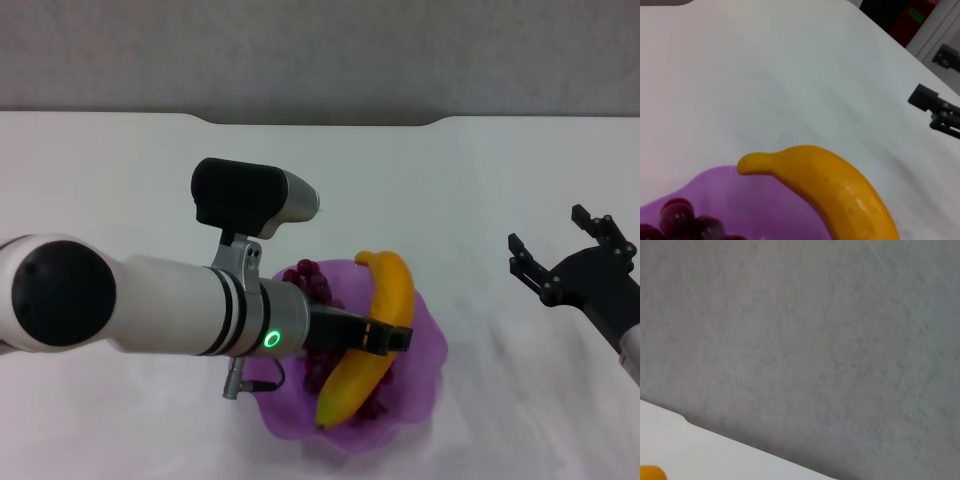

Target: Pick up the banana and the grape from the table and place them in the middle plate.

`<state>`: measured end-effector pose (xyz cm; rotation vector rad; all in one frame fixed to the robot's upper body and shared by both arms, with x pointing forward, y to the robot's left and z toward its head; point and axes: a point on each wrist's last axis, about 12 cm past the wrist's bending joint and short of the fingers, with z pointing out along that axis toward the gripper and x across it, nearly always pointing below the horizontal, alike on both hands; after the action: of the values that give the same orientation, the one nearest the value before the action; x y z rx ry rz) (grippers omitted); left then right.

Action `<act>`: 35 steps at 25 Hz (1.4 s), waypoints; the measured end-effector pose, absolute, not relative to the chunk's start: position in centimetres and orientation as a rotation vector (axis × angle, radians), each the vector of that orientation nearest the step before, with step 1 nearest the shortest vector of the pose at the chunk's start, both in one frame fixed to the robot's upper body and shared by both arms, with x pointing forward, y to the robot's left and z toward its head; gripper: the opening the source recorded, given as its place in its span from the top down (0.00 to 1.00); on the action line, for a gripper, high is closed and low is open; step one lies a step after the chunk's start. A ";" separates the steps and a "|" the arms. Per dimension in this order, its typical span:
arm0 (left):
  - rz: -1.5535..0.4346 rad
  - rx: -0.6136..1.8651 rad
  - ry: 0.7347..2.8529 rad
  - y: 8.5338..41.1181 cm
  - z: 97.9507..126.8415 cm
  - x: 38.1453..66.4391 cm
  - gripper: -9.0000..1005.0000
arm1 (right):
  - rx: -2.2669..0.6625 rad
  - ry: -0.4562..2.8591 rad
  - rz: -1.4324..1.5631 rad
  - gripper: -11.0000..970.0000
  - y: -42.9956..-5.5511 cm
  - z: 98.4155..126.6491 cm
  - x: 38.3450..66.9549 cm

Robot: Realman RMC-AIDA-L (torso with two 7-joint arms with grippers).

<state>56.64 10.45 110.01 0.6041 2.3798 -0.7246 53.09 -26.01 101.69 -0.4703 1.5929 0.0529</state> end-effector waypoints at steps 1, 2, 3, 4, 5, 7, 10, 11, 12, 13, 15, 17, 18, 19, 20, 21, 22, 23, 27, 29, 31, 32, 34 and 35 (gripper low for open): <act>-0.723 0.604 2.380 10.4 110.0 56.7 0.44 | -0.470 1.593 0.053 0.09 -26.0 101.7 53.1; -0.717 0.600 2.381 10.5 109.8 56.7 0.43 | -0.470 1.592 0.054 0.09 -26.0 101.7 53.1; -0.715 0.597 2.381 10.5 109.7 56.8 0.43 | -0.471 1.592 0.054 0.09 -26.0 101.7 53.1; -0.712 0.595 2.381 10.6 109.7 56.8 0.43 | -0.471 1.592 0.054 0.09 -26.0 101.7 53.1; -0.710 0.595 2.378 10.6 109.7 56.8 0.43 | -0.471 1.592 0.054 0.09 -26.0 101.7 53.1; -0.708 0.605 2.374 10.5 109.6 56.7 0.43 | -0.471 1.592 0.055 0.09 -26.0 101.7 53.1; -0.706 0.620 2.369 10.5 109.6 56.6 0.43 | -0.475 1.593 0.058 0.09 -25.9 101.6 53.0; -0.706 0.621 2.369 10.5 109.6 56.6 0.43 | -0.475 1.594 0.058 0.09 -25.9 101.6 53.0; -0.705 0.621 2.368 10.5 109.6 56.6 0.43 | -0.475 1.594 0.058 0.09 -25.9 101.6 53.0; -0.705 0.621 2.366 10.5 109.6 56.6 0.43 | -0.475 1.594 0.058 0.09 -25.9 101.6 53.0; -0.705 0.621 2.361 10.5 109.6 56.6 0.43 | -0.475 1.594 0.058 0.09 -25.9 101.6 53.0; -0.706 0.619 2.356 10.5 109.7 56.6 0.35 | -0.474 1.594 0.058 0.09 -25.9 101.6 53.0; -0.708 0.618 2.353 10.5 109.7 56.5 0.32 | -0.473 1.594 0.058 0.09 -25.9 101.6 53.0; -0.711 0.617 2.349 10.5 109.8 56.5 0.28 | -0.473 1.594 0.058 0.09 -25.9 101.6 53.0; -0.713 0.617 2.341 10.6 110.0 56.4 0.24 | -0.473 1.594 0.058 0.09 -25.9 101.6 53.0; -0.714 0.619 2.331 10.6 110.2 56.3 0.21 | -0.472 1.595 0.057 0.09 -25.9 101.6 53.0; -0.711 0.626 2.313 10.7 110.5 56.2 0.20 | -0.472 1.595 0.056 0.09 -25.9 101.6 53.0; -0.703 0.635 2.290 11.0 110.8 56.1 0.19 | -0.472 1.596 0.055 0.09 -26.0 101.6 53.0; -0.659 0.648 2.194 12.3 112.3 55.5 0.16 | -0.472 1.598 0.054 0.09 -26.0 101.6 53.0; -0.612 0.629 2.121 13.5 113.5 55.4 0.14 | -0.471 1.598 0.054 0.09 -26.0 101.5 53.0; -0.544 0.598 2.037 15.0 114.4 55.2 0.14 | -0.471 1.598 0.055 0.09 -26.0 101.6 53.0; -0.501 0.582 1.990 15.8 114.7 55.1 0.14 | -0.471 1.598 0.055 0.09 -26.0 101.6 53.0; -0.408 0.539 1.918 17.6 114.6 54.9 0.14 | -0.471 1.597 0.055 0.09 -26.0 101.6 53.0; -0.408 0.539 1.918 17.6 114.6 54.9 0.15 | -0.471 1.597 0.055 0.09 -26.0 101.6 53.0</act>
<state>54.86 17.57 114.62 0.5394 1.9184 -0.4081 52.96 -25.99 101.57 -0.4714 1.5973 0.0551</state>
